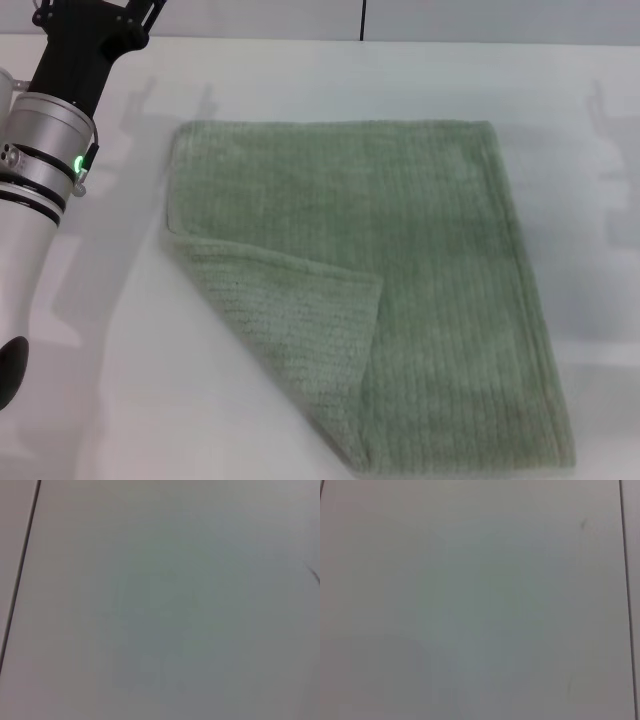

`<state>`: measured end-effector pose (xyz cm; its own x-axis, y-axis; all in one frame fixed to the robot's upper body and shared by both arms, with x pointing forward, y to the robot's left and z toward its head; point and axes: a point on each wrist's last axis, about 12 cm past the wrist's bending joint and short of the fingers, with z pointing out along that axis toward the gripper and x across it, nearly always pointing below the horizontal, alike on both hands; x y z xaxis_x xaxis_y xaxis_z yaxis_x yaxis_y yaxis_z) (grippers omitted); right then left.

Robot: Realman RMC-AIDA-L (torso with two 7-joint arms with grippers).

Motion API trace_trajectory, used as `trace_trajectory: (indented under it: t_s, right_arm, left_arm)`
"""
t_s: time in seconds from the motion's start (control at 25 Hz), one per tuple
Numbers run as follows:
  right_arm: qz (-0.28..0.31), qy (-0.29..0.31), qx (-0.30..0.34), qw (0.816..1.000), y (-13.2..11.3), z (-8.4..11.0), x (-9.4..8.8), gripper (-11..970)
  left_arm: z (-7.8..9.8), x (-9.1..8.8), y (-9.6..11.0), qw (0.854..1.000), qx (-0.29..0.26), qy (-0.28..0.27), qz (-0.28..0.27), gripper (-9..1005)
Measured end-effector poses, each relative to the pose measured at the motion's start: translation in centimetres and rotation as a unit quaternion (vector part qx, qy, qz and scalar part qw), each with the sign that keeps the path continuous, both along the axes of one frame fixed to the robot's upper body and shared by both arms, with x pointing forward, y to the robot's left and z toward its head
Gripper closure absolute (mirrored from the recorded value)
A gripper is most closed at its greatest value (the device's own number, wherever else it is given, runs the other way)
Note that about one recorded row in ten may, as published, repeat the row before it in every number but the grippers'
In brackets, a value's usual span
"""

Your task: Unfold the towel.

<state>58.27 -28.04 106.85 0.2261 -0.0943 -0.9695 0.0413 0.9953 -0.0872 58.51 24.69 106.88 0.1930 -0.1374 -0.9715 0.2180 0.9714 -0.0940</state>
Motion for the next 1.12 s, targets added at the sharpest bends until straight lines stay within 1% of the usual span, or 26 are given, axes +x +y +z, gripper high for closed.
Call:
trace_trajectory:
  t_s: [1.12]
  right_arm:
    - [0.001, -0.004, 0.006, 1.000, 0.10, 0.11, 0.00, 258]
  left_arm:
    - [0.12, 0.19, 0.13, 1.000, 0.004, -0.002, 0.002, 162]
